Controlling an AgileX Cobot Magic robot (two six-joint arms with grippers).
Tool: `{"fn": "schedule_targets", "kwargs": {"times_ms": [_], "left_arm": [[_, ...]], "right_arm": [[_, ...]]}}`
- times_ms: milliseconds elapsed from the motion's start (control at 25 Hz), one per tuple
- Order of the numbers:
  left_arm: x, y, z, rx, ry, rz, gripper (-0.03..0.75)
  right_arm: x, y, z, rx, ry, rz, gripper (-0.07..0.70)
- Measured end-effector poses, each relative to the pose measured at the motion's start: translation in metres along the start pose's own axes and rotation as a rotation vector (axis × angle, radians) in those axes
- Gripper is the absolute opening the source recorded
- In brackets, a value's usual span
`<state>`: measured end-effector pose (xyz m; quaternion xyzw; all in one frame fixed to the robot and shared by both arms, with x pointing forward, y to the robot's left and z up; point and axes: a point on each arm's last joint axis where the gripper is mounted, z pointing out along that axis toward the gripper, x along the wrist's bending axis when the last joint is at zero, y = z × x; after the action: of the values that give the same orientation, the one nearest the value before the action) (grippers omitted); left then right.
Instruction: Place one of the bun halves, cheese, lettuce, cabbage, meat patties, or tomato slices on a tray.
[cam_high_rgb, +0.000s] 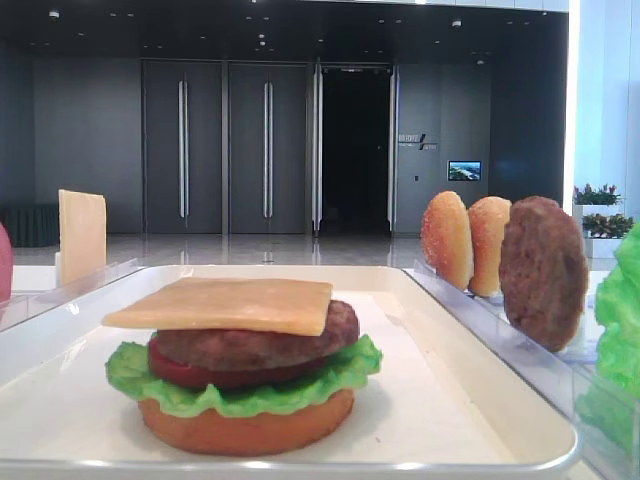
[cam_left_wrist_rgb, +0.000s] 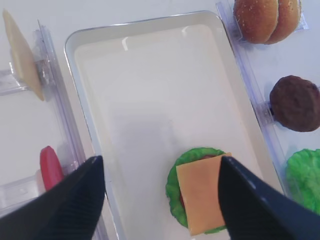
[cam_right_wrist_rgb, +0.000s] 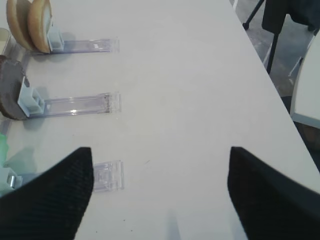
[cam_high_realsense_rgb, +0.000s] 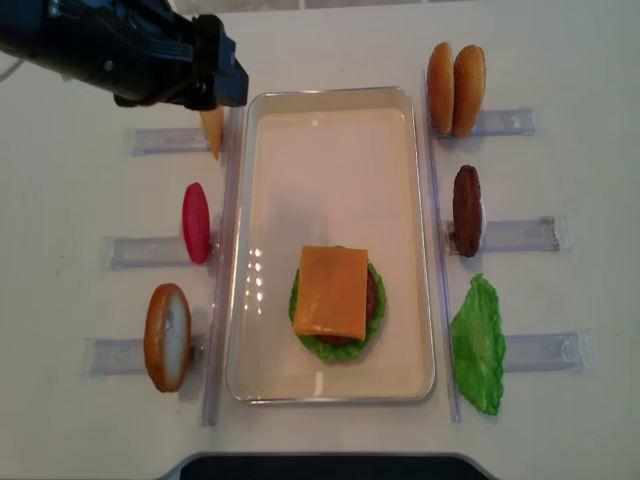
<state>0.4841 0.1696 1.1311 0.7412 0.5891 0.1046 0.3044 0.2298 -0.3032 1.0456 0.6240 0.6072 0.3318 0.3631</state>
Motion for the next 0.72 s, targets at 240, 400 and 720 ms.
{"fn": "schedule_targets", "kwargs": {"times_ms": [240, 400, 720], "left_arm": [[0.015, -0.005, -0.002, 0.072, 0.13, 0.035, 0.537], [0.052, -0.004, -0.008, 0.118, 0.242, -0.043, 0.537], [0.144, -0.01, -0.034, 0.153, 0.39, -0.188, 0.537]], "right_arm": [[0.0, 0.0, 0.0, 0.0, 0.0, 0.0, 0.555], [0.0, 0.0, 0.0, 0.0, 0.0, 0.0, 0.555], [0.0, 0.0, 0.0, 0.0, 0.0, 0.0, 0.555]]}}
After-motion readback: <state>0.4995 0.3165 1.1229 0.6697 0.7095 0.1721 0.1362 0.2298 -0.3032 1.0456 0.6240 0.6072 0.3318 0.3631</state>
